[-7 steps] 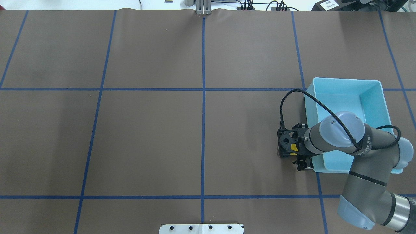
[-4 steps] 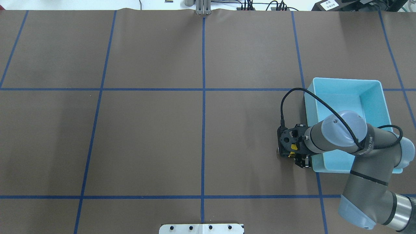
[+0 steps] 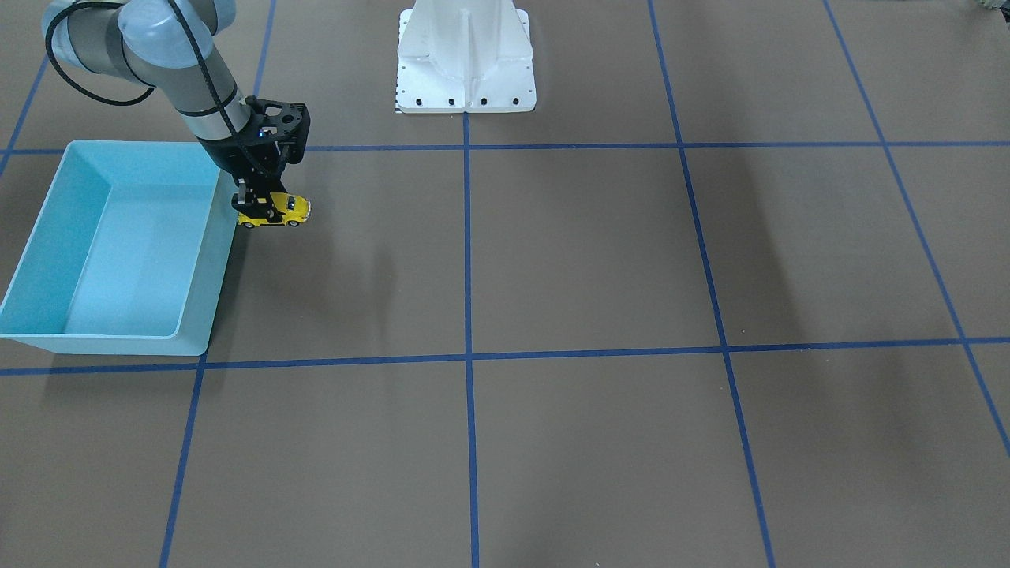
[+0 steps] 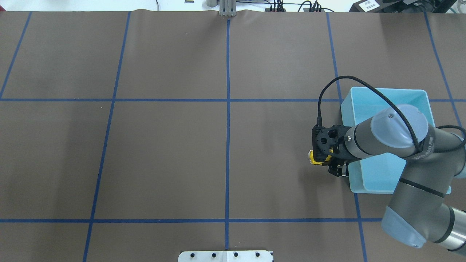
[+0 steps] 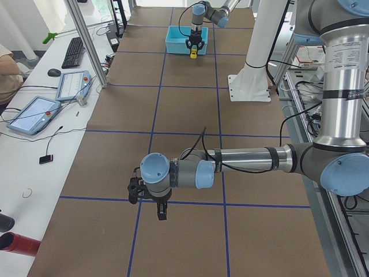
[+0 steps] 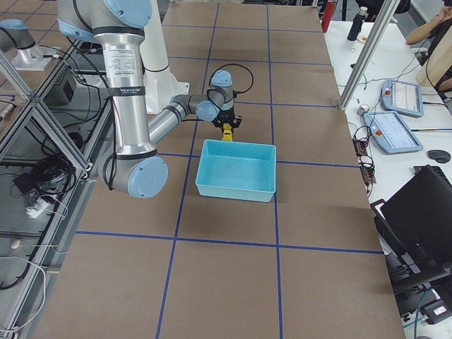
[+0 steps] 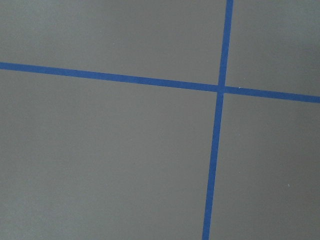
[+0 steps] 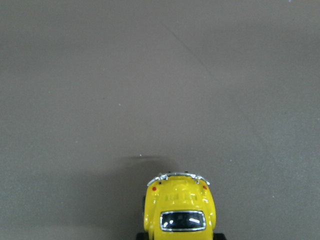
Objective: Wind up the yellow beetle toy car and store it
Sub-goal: 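Lift the car with the right gripper and carry it over the bin, then lower the car into the bin and open the right gripper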
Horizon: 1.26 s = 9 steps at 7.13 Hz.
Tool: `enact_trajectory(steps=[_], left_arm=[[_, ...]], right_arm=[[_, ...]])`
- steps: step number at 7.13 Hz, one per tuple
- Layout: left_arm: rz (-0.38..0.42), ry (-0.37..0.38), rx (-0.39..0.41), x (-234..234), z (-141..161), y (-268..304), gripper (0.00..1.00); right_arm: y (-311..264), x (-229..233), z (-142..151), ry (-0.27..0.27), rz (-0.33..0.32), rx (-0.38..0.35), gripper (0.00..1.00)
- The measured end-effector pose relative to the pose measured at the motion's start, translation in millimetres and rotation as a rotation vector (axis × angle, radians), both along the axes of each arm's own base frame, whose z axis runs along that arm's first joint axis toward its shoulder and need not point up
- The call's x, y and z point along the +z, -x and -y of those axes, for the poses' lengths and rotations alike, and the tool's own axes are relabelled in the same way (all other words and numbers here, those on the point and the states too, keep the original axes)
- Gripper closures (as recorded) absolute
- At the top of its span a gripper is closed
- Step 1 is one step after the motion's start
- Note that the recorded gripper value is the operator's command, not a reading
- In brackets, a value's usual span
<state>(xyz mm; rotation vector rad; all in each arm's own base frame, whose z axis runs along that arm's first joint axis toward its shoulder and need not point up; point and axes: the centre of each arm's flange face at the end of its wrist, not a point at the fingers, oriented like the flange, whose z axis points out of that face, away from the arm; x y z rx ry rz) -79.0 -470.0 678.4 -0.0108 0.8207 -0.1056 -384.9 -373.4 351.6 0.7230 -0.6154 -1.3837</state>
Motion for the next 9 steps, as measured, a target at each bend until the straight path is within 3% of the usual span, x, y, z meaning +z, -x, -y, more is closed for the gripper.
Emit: enact_trajectory(steps=[2, 4, 7, 9], left_arm=[[0.0, 0.0, 0.0, 0, 0, 0, 0.0], [0.0, 0.0, 0.0, 0, 0, 0, 0.0], [0.0, -0.001, 0.0, 0, 0, 0, 0.0], [0.0, 0.0, 0.0, 0, 0, 0, 0.0]], right_arm=[[-20, -52, 31, 0.033, 0.038, 0.015, 1.0], [-55, -66, 64, 0.005, 0.005, -0.015, 1.0], [-149, -11, 101, -0.063, -0.049, -0.113, 1.0], [-179, 51, 86, -0.081, -0.079, -0.155, 1.0]])
